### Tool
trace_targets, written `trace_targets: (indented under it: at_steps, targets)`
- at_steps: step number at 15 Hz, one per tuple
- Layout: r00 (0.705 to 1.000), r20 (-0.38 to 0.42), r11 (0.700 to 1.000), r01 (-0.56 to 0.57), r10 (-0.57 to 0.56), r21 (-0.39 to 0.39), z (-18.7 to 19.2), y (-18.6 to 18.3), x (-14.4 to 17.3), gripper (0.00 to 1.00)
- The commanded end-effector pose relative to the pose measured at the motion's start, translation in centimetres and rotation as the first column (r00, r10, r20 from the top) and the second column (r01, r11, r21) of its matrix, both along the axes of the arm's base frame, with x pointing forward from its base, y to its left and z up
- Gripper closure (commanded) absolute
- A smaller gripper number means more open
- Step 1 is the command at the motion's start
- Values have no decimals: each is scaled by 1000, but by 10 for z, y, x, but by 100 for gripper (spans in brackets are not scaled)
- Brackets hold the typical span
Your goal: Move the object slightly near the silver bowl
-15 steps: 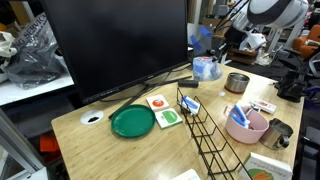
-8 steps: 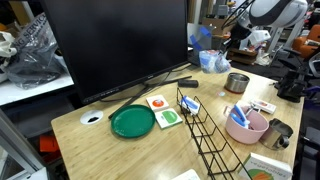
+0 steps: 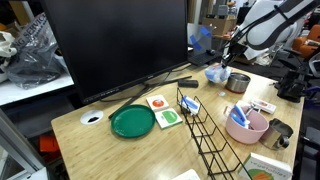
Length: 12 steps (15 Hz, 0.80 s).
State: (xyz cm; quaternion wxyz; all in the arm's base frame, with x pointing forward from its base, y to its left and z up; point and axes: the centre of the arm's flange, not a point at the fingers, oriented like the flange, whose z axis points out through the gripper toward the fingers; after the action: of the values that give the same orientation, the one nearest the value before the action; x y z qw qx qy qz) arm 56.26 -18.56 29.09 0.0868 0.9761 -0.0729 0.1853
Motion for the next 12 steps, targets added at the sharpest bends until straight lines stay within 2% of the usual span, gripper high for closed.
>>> trace_targets:
  at_steps: [1,3,4,6,12]
  targets:
    - [1000,-16,1000,9,-9,-27,-4,2,-1,100]
    - [999,-41,1000,-3,4,16,-9,10,-7,100]
    - [999,-48,1000,-10,11,29,-10,15,-8,92]
    - [998,-58,999,-21,23,48,-12,26,-9,66]
    - [996,-73,994,-44,52,104,-2,43,-16,24]
